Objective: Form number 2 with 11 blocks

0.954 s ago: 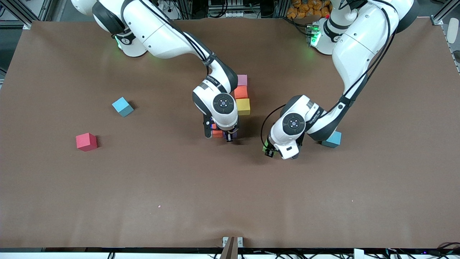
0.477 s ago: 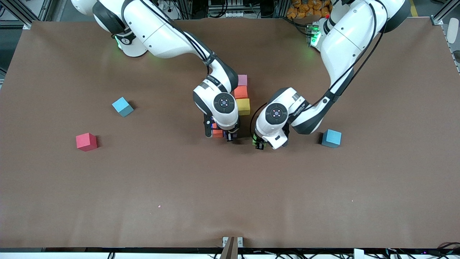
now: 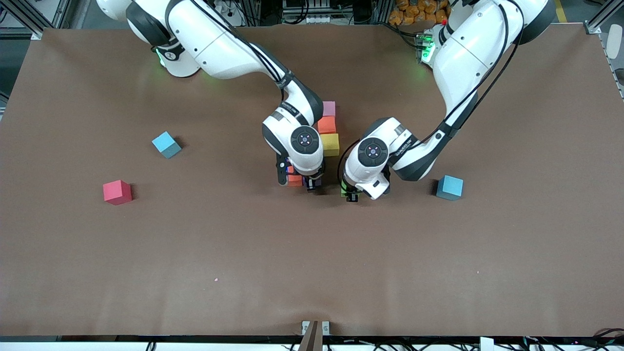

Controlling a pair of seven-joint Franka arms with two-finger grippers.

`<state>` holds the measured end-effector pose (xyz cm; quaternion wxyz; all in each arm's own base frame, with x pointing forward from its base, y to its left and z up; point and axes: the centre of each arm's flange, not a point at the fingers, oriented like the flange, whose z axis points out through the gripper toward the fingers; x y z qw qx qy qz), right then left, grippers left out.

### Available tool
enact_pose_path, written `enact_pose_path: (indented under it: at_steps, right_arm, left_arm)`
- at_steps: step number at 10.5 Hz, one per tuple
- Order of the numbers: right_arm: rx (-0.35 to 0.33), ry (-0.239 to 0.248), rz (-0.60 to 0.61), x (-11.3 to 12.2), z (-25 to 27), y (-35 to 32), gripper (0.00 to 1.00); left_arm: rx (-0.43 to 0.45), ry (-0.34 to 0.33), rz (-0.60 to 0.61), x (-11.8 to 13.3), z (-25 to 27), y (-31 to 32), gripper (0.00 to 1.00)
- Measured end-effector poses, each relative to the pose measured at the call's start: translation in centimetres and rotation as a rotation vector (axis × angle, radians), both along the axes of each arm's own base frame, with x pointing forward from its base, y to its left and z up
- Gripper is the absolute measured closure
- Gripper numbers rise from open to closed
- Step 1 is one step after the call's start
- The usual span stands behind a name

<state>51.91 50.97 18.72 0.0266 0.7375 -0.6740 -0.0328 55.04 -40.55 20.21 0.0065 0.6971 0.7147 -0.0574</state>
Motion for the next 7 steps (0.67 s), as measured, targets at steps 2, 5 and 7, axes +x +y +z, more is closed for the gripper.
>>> enact_pose_path:
  at_steps: [2,5,7]
  right_arm:
    - [0.004,-0.006,-0.001,0.2,0.8,0.1,0.00]
    - [0.001,-0.006,0.000,0.4,2.6,0.2,0.00]
    - [-0.006,0.000,0.001,0.5,3.2,0.2,0.00]
  left_arm:
    - [-0.005,-0.004,0.011,-0.5,0.1,-0.8,0.40]
    - [-0.006,-0.004,0.021,-0.8,0.1,-1.3,0.39]
    - [-0.011,-0.008,0.021,-1.2,0.2,-2.0,0.39]
